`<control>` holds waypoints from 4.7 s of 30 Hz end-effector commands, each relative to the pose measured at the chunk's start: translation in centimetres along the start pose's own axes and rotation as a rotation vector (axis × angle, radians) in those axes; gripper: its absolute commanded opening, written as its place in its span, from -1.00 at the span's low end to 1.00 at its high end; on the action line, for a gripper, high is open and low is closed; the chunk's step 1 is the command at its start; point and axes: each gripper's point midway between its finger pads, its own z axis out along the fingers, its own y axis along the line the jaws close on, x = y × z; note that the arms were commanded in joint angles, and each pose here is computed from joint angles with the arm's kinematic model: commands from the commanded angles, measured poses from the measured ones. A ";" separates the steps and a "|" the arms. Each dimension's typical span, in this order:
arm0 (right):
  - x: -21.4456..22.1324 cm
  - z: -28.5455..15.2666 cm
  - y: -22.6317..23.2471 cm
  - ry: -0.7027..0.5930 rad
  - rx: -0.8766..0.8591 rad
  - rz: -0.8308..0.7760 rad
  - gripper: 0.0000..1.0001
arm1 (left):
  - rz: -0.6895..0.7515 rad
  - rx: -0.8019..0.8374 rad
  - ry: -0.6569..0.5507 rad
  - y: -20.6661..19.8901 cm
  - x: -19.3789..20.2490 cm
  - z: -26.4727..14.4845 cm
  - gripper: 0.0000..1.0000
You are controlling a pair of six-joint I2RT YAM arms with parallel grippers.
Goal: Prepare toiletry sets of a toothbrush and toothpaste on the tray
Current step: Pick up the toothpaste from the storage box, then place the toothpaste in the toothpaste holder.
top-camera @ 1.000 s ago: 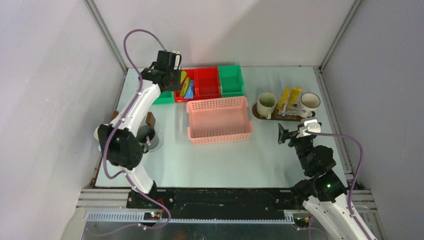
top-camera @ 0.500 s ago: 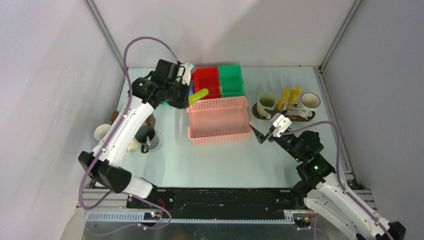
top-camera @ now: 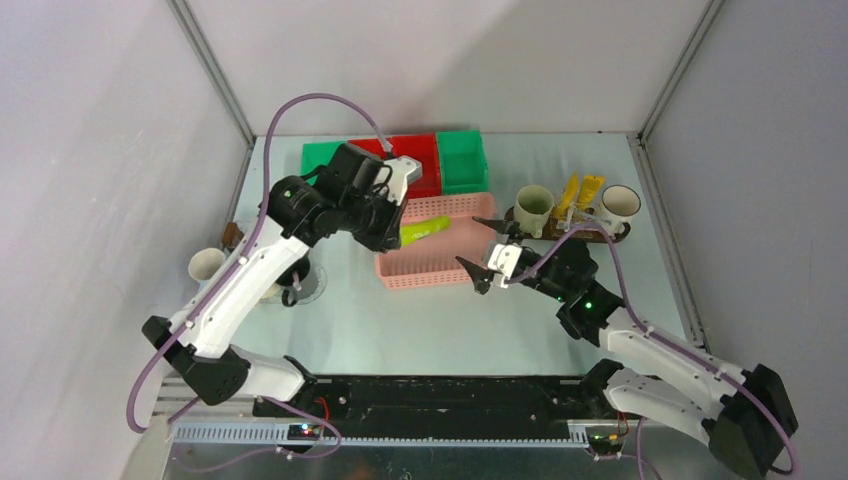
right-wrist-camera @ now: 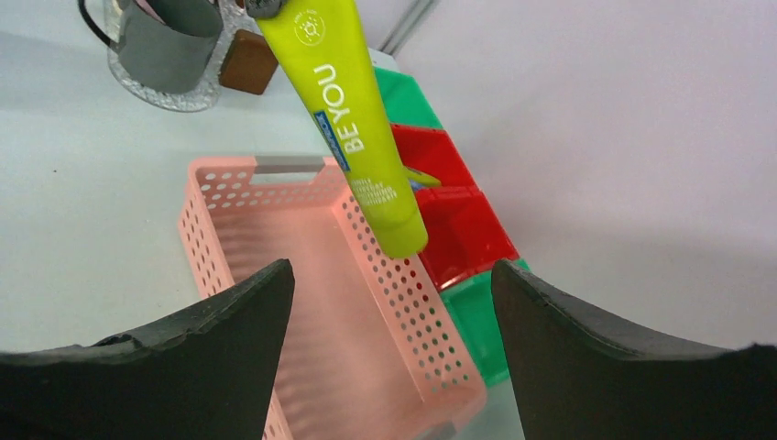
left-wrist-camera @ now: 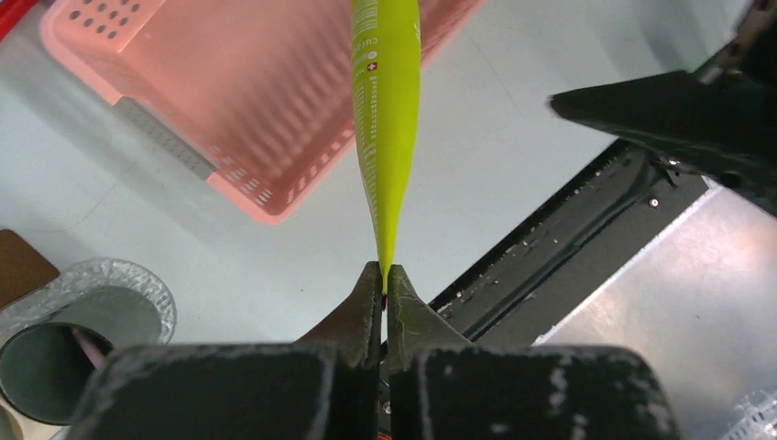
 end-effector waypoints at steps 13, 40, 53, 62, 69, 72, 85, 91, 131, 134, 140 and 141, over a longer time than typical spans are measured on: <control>-2.2 5.7 0.5 -0.094 -0.009 -0.186 0.36 | 0.047 0.140 -0.030 -4.8 0.4 -1.5 -1.00; -3.5 6.0 -2.5 -0.135 0.223 0.132 -0.95 | -0.044 0.093 -0.588 -4.2 -6.7 -6.4 0.54; -4.6 5.8 -3.1 -0.185 0.266 0.247 -0.93 | -0.166 0.108 -0.781 -3.6 -8.7 -4.3 0.39; -4.9 5.9 -2.7 -0.194 0.255 0.264 -0.92 | -0.184 0.172 -0.797 -4.5 -9.4 -2.9 0.04; -4.8 6.0 -2.6 -0.194 0.255 0.268 -0.87 | -0.177 0.168 -0.788 -4.5 -9.3 -2.5 -0.79; -4.8 6.0 -2.7 -0.191 0.260 0.275 -0.61 | -0.166 0.156 -0.788 -4.3 -9.3 -2.7 -0.98; -4.3 3.4 -3.5 -0.092 0.302 0.289 0.50 | -0.172 -0.131 -0.809 2.1 -10.0 -6.2 -1.00; -3.0 1.1 -2.8 -0.030 0.301 0.285 0.67 | -0.252 -0.314 -0.822 8.1 -9.0 -8.3 -1.00; 1.7 -3.9 -1.7 -0.014 0.445 0.409 0.99 | -0.885 -1.259 -0.900 37.2 8.4 -13.5 -1.00; 1.8 -3.9 -1.8 -0.012 0.449 0.406 0.99 | -0.872 -1.277 -0.909 37.8 8.2 -13.6 -1.00; 1.9 -4.0 -1.9 -0.010 0.457 0.407 0.99 | -0.897 -1.294 -0.893 38.7 9.1 -12.7 -1.00; 1.9 -4.0 -2.0 -0.011 0.458 0.406 0.99 | -0.900 -1.294 -0.892 38.8 9.1 -12.6 -1.00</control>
